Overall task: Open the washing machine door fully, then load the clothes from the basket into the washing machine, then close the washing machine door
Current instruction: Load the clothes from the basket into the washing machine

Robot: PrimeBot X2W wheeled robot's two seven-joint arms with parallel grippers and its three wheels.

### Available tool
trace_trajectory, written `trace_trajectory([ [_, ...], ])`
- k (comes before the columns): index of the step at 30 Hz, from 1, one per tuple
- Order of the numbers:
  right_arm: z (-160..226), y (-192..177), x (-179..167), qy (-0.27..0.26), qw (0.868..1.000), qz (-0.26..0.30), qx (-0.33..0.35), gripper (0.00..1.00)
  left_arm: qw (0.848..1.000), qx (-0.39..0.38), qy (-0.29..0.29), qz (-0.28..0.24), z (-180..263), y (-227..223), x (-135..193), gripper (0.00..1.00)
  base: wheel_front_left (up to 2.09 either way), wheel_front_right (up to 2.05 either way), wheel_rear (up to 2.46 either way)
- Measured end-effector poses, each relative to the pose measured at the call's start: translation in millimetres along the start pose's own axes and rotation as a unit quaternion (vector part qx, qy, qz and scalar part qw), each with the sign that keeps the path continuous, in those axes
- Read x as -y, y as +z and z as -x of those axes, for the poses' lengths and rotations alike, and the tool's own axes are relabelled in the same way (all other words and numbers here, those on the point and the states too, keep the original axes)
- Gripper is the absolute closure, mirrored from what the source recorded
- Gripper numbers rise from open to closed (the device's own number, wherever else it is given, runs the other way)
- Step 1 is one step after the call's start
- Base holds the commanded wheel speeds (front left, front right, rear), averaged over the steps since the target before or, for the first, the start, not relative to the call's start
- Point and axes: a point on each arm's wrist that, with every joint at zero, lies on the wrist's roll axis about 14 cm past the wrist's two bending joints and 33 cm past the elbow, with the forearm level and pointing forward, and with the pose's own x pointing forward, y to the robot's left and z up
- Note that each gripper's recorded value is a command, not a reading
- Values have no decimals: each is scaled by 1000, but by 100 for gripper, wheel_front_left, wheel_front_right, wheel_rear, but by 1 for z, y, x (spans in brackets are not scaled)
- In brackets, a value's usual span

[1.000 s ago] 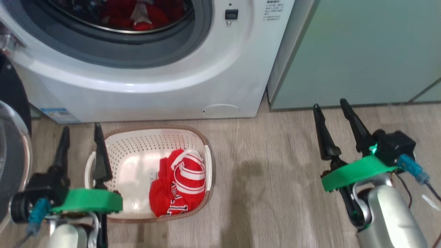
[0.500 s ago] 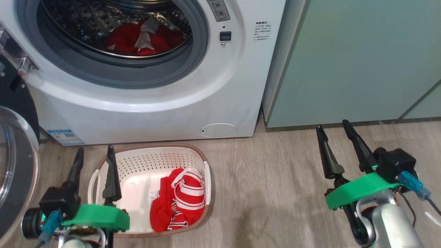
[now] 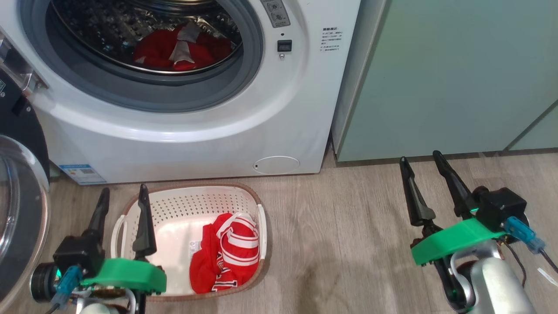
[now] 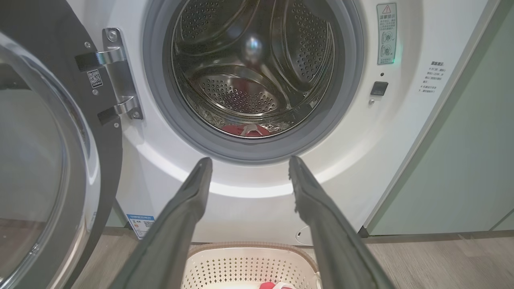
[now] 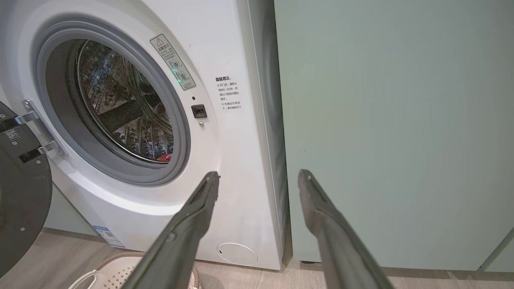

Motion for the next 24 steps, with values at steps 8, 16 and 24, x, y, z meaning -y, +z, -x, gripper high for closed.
trace_trajectory([
  [8,-1,-2,0,0,1000,0,-3,0,1000,-6,1,-1,0,-4,0,0,0,0,0],
  [16,-5,-11,1,-1,1000,-4,-14,0,999,-45,0,-3,-3,-23,0,0,0,0,0],
  [24,-29,-24,-7,17,999,-3,-27,0,986,-163,-39,11,-33,-93,19,0,0,0,0],
])
